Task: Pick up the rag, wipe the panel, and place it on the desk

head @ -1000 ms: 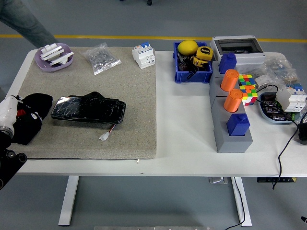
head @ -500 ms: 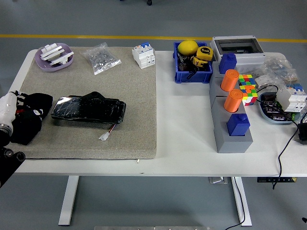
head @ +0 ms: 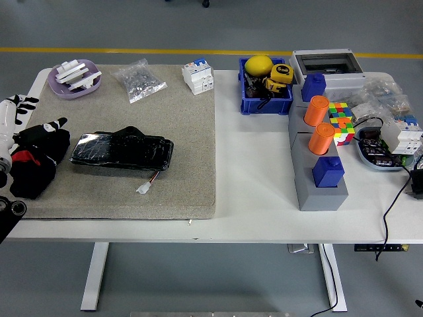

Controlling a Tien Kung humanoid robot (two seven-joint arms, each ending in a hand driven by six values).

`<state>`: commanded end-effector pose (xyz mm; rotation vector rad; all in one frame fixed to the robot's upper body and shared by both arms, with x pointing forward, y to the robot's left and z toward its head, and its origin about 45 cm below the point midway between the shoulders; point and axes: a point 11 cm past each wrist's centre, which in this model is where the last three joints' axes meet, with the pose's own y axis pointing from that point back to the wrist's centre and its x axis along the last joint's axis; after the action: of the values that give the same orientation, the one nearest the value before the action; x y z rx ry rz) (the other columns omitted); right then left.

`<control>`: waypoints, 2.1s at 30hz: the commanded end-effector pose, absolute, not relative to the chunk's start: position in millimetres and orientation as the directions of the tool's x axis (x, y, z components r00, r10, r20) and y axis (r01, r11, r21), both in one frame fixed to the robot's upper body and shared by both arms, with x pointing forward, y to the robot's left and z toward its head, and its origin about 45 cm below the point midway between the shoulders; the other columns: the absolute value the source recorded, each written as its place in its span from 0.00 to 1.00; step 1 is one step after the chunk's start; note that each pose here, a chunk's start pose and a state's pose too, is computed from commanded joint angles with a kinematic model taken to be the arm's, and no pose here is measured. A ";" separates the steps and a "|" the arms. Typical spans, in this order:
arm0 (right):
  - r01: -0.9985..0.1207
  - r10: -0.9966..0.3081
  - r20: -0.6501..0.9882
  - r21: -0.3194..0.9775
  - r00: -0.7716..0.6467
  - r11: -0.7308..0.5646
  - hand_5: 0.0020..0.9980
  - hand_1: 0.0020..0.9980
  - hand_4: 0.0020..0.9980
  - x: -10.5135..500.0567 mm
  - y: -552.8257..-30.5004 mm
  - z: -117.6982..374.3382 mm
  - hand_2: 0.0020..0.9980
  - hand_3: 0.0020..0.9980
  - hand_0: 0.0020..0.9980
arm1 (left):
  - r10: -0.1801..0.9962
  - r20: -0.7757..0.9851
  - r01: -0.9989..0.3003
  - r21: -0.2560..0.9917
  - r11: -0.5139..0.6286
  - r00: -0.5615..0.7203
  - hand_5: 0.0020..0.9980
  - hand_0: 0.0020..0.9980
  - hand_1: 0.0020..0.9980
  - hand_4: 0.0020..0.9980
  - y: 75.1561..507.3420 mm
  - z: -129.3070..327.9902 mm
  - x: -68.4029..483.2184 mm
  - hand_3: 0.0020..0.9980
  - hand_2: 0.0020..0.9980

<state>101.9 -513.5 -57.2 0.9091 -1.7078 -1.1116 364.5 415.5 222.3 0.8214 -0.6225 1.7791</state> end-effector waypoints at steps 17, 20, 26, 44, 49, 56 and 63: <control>-0.112 -0.899 0.269 0.939 -0.347 0.324 0.55 0.59 1.00 101.1 -508.6 -60.2 0.68 0.64 0.71 | 0.978 0.098 -0.978 0.078 -0.192 -0.184 0.54 0.40 0.54 0.81 412.4 206.9 356.7 0.59 0.61; -0.111 -0.898 0.269 0.940 -0.348 0.324 0.55 0.59 1.00 100.7 -508.2 -60.5 0.68 0.64 0.71 | 0.982 -0.038 -0.979 0.092 -0.180 -0.184 0.54 0.40 0.54 0.81 407.4 204.1 355.4 0.59 0.61; -0.109 -0.898 0.268 0.940 -0.349 0.323 0.55 0.59 1.00 100.0 -507.9 -60.9 0.68 0.64 0.71 | 0.947 -0.254 -0.980 0.091 -0.179 -0.196 0.53 0.40 0.54 0.81 403.9 208.8 355.0 0.59 0.60; -0.109 -0.898 0.270 0.940 -0.346 0.324 0.55 0.59 1.00 99.5 -506.8 -61.8 0.68 0.63 0.71 | 0.937 -0.313 -0.988 0.078 -0.137 -0.155 0.48 0.41 0.52 0.80 406.3 212.4 349.4 0.57 0.56; -0.109 -0.899 0.271 0.940 -0.343 0.325 0.55 0.59 1.00 100.4 -506.7 -61.6 0.68 0.63 0.71 | 0.938 -0.313 -0.988 0.075 -0.132 -0.149 0.48 0.40 0.52 0.80 408.0 212.6 347.7 0.56 0.56; -0.112 -0.904 0.268 0.941 -0.334 0.320 0.55 0.59 1.00 104.3 -503.5 -62.3 0.68 0.63 0.71 | 0.941 -0.300 -0.988 0.077 -0.137 -0.154 0.47 0.40 0.52 0.80 412.7 213.4 344.6 0.56 0.56; -0.116 -0.906 0.266 0.941 -0.329 0.318 0.55 0.59 1.00 109.1 -501.8 -62.0 0.68 0.63 0.71 | 0.944 -0.291 -0.987 0.077 -0.138 -0.154 0.44 0.40 0.52 0.79 414.5 214.3 344.1 0.56 0.56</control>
<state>109.1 -501.8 -62.0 0.9308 -1.6911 -1.1105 344.1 414.5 214.3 -0.1957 0.2858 1.7059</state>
